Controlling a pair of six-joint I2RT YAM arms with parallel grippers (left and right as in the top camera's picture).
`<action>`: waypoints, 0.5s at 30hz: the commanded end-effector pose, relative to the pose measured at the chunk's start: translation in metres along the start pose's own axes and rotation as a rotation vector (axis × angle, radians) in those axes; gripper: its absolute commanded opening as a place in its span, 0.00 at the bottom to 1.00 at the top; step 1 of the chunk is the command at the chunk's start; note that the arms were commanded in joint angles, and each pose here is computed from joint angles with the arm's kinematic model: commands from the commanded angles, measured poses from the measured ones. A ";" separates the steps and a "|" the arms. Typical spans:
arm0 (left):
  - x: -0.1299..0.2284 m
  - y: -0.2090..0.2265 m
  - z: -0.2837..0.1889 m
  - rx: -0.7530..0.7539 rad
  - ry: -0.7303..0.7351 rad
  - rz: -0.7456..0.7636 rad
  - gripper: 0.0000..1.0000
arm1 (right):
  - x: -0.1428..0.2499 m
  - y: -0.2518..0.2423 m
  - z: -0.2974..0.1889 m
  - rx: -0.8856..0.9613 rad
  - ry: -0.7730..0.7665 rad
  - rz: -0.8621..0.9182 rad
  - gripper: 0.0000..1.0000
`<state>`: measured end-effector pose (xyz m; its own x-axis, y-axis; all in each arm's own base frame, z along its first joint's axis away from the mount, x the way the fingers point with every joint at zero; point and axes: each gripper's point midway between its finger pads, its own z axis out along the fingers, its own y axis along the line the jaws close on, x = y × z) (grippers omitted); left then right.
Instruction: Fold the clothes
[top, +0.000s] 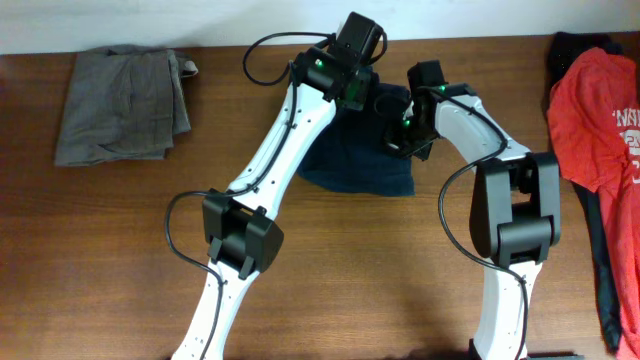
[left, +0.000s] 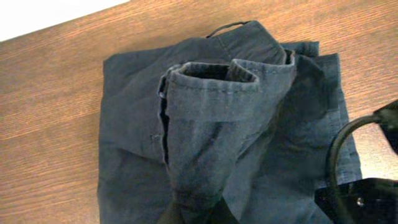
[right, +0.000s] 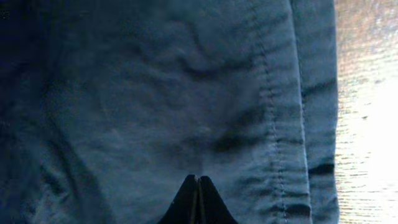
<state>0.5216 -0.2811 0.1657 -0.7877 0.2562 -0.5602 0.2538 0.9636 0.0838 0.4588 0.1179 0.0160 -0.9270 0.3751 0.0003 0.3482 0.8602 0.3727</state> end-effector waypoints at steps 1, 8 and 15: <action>-0.021 0.013 -0.038 -0.010 -0.075 -0.045 0.01 | 0.006 -0.004 0.005 0.027 0.004 0.009 0.04; -0.011 0.051 -0.045 -0.187 -0.050 -0.116 0.01 | 0.014 -0.016 0.020 0.046 0.012 0.012 0.04; -0.017 0.099 -0.076 -0.290 -0.076 -0.180 0.01 | 0.020 -0.023 0.033 0.046 0.012 0.054 0.04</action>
<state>0.5154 -0.2195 0.1862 -0.8208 0.1707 -0.5451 0.0580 0.9743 0.2177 0.4544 0.1166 0.0004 -0.9121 0.4094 -0.0212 0.3708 0.8460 0.3831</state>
